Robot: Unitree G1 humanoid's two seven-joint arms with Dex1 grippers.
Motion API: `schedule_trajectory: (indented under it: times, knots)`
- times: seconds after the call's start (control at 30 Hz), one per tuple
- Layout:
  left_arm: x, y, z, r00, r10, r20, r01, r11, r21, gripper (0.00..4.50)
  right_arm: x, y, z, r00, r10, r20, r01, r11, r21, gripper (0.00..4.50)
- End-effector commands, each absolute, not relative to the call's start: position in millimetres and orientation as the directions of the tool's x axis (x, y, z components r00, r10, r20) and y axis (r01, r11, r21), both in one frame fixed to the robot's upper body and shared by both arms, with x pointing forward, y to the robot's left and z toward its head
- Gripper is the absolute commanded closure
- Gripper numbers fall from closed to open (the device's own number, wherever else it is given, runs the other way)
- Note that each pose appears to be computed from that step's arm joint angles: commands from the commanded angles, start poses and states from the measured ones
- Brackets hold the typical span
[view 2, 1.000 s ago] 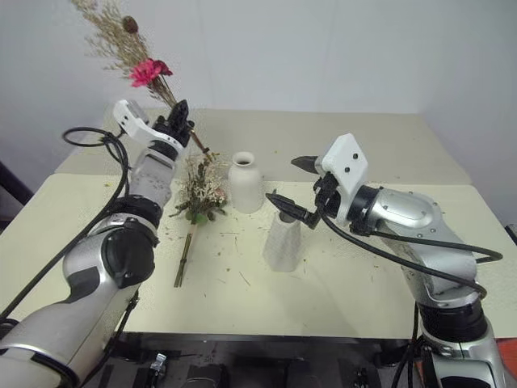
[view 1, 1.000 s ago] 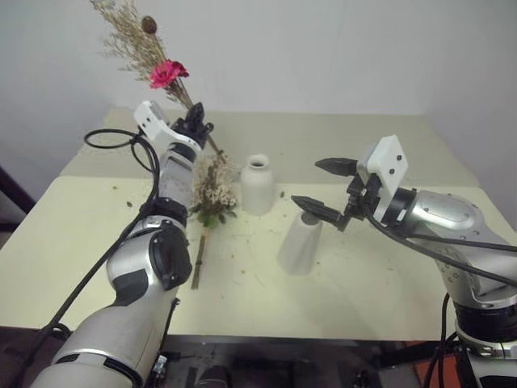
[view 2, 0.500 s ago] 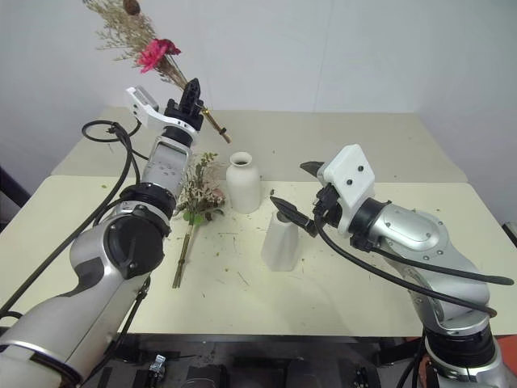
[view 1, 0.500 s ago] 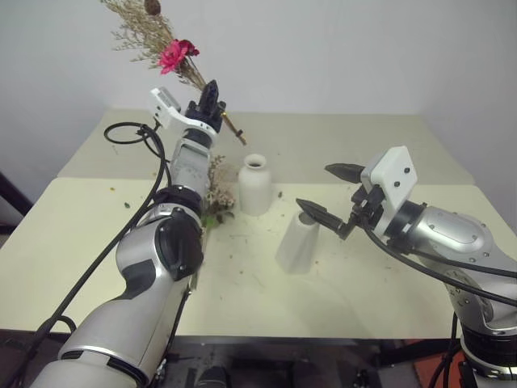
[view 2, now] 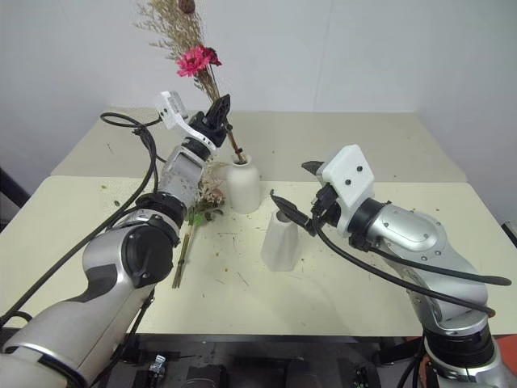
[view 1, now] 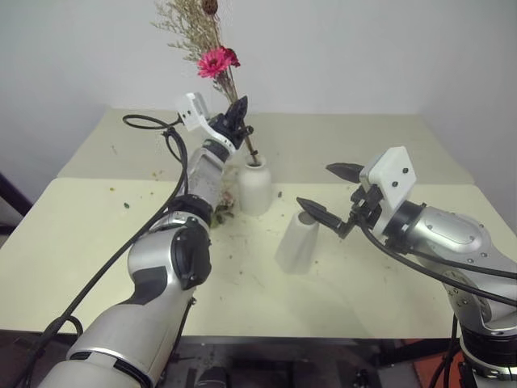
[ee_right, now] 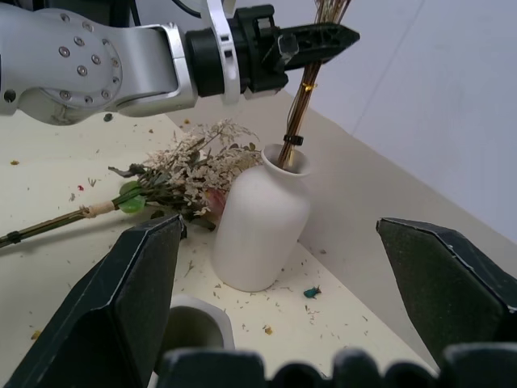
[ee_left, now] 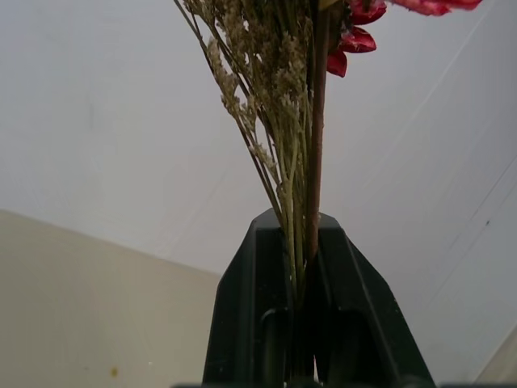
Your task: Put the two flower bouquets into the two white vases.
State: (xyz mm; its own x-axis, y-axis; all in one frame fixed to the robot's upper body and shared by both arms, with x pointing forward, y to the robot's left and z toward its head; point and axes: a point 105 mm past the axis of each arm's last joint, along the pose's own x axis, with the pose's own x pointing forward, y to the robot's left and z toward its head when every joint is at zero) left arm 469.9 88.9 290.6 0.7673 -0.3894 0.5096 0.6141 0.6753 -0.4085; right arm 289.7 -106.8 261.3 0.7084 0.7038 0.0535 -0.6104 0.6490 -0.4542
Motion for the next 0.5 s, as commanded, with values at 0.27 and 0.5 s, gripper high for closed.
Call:
schedule_trajectory:
  times: [0.27, 0.5]
  knots:
    - [465.2, 70.9, 290.3, 0.740, -0.478, 0.474, 0.613, 0.768, -0.183, 4.12, 274.2, -106.5, 275.7, 0.683, 0.717, 0.136, -0.592, 0.654, -0.471, 0.00]
    - [463.6, 58.2, 278.4, 0.744, -0.513, 0.428, 0.596, 0.800, -0.076, 4.12, 272.7, -110.6, 274.6, 0.689, 0.710, 0.144, -0.589, 0.665, -0.459, 0.00]
